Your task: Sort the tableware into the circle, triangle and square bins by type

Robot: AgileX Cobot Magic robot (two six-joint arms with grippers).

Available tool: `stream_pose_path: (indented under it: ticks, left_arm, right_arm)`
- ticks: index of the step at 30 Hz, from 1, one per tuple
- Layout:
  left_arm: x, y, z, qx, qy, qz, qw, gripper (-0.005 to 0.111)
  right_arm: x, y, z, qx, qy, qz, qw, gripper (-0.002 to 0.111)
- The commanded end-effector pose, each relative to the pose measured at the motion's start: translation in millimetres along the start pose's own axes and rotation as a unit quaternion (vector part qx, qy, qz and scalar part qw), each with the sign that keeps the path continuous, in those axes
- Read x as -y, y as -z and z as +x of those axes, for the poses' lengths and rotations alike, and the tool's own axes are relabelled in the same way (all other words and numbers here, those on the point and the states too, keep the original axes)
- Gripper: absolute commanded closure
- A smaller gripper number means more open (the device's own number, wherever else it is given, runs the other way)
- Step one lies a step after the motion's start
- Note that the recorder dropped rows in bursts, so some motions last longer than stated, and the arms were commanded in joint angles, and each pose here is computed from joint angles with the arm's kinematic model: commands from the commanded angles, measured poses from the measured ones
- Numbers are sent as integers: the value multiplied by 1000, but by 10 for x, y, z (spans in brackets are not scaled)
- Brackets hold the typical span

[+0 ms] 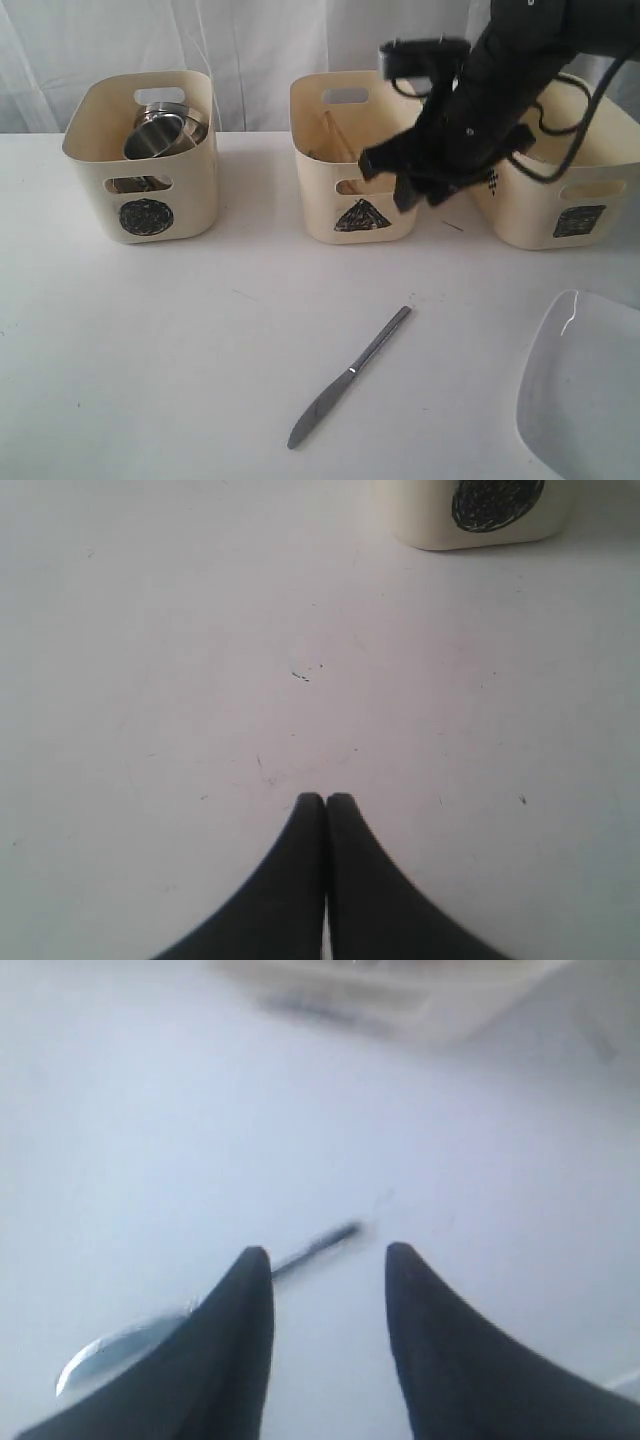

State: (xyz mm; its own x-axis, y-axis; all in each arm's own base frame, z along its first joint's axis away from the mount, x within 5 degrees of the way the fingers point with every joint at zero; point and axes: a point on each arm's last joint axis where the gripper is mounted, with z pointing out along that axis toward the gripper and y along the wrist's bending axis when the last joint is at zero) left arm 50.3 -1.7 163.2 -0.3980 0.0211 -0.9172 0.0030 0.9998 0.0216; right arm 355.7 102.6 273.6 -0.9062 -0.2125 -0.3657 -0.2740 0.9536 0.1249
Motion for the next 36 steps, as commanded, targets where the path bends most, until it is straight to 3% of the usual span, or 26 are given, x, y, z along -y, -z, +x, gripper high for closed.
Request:
stream_pose_path:
  ticks: [1,6,11,23,31,34,36]
  left_arm:
    - [1,-1,8,0,6,0,1000,107]
    - [1,-1,8,0,6,0,1000,107]
    - [1,-1,8,0,6,0,1000,107]
    - [1,-1,8,0,6,0,1000,107]
    - [1,-1,8,0,6,0,1000,107]
    - [1,-1,8,0,6,0,1000,107]
    - [1,-1,8,0,6,0,1000,107]
  right_arm:
    - [-125,-130,424,-86,5,-85,993,73]
    - [-134,-268,891,-80,-50,-100,990,73]
    - [-97,-314,1106,-45,-71,-85,993,73]
    - [-84,-503,1128,18,-165,-101,981,70]
    - [-188,-542,1104,6,-222,-165,961,68]
    - [-381,-516,1090,13,-167,-231,958,68]
    - [-554,-499,1086,32,-42,-269,962,68]
